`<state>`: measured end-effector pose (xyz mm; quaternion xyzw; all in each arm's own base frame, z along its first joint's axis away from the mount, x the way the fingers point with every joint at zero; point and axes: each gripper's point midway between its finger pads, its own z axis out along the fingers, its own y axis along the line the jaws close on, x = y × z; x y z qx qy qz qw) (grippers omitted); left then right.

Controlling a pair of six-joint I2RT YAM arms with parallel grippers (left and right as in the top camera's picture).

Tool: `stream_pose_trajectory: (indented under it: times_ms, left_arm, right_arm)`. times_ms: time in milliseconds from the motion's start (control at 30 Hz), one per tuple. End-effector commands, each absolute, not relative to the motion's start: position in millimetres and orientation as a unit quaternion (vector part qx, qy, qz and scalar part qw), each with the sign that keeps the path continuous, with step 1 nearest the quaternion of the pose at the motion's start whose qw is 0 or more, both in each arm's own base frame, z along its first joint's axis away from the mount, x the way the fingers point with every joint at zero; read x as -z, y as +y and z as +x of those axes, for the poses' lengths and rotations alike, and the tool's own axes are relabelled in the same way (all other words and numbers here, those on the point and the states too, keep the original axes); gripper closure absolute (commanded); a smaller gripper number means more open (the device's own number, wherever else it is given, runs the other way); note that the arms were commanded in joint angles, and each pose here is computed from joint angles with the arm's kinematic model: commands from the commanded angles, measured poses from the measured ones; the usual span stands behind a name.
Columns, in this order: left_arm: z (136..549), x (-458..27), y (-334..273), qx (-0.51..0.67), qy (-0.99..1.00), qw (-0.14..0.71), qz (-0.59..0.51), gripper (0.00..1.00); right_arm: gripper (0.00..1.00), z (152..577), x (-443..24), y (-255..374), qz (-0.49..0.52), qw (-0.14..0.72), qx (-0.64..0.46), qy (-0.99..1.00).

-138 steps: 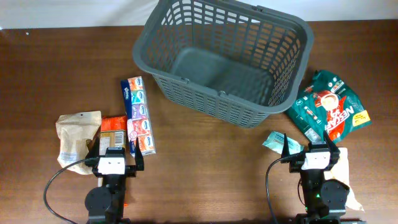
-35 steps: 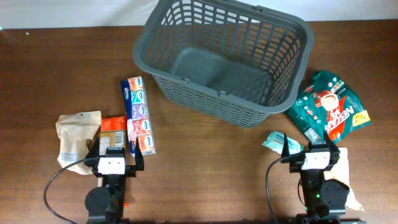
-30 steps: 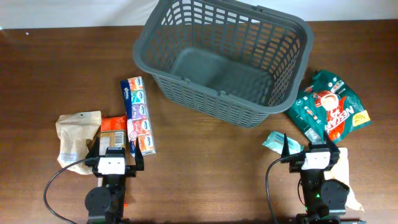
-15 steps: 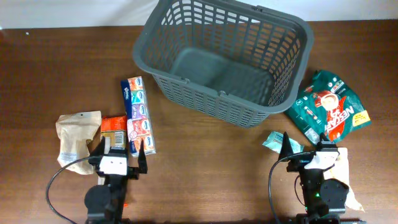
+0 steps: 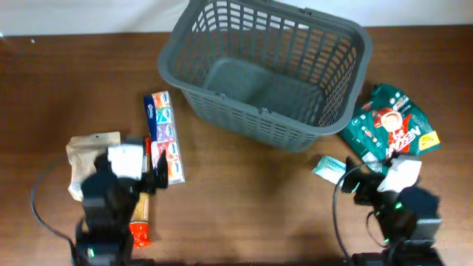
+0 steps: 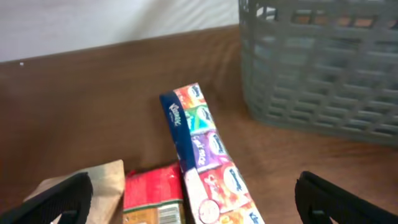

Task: Pack container
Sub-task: 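Reach the right gripper to the green Nescafé bag and grasp it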

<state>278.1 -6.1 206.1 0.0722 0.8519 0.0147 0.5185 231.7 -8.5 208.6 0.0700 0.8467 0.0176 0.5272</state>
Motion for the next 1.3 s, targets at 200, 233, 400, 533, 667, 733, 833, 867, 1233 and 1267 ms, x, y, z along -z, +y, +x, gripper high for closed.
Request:
stream_pose_trajectory:
  times_ms: [200, 233, 400, 533, 667, 733, 833, 867, 1233, 1267]
  left_arm:
    - [341.9, -240.0, 3.0, -0.038, 0.886, 0.45, 0.104, 0.01]
    - [346.8, -240.4, 5.8, -0.039, 0.888, 0.448, 0.1, 0.01]
    - [359.5, -230.5, 24.1, -0.047, 0.898, 0.43, 0.078, 0.01]
    - [361.8, -225.0, 41.1, -0.056, 0.902, 0.423, 0.058, 0.01]
    - [364.4, -229.2, 47.6, -0.062, 0.898, 0.433, 0.051, 0.01]
    - [365.0, -229.9, 47.7, -0.062, 0.897, 0.434, 0.051, 0.01]
    - [365.0, -229.9, 47.6, -0.062, 0.897, 0.434, 0.051, 0.01]
    - [365.0, -229.9, 47.6, -0.062, 0.897, 0.434, 0.051, 0.01]
    - [364.9, -229.8, 47.5, -0.062, 0.897, 0.434, 0.051, 0.01]
    - [364.9, -229.8, 47.5, -0.062, 0.897, 0.434, 0.051, 0.01]
  right_arm:
    - [0.01, 234.3, -296.3, -26.4, 0.083, 0.539, 0.036, 0.838]
    - [0.01, 232.7, -299.2, -26.3, 0.083, 0.539, 0.036, 0.837]
    - [0.01, 235.1, -281.1, -35.3, 0.103, 0.48, 0.049, 0.87]
    - [0.01, 254.6, -265.7, -61.0, 0.143, 0.394, 0.072, 0.905]
    - [0.01, 276.5, -276.0, -93.4, 0.189, 0.343, 0.083, 0.916]
    - [0.01, 288.1, -281.4, -101.5, 0.201, 0.329, 0.068, 0.92]
    - [0.01, 303.5, -286.6, -123.0, 0.219, 0.309, 0.069, 0.923]
    - [0.01, 306.4, -286.7, -127.1, 0.218, 0.305, 0.071, 0.924]
    - [0.01, 336.7, -221.3, -142.2, 0.164, 0.2, 0.058, 0.964]
    - [0.01, 337.9, -214.0, -139.8, 0.156, 0.189, 0.049, 0.968]
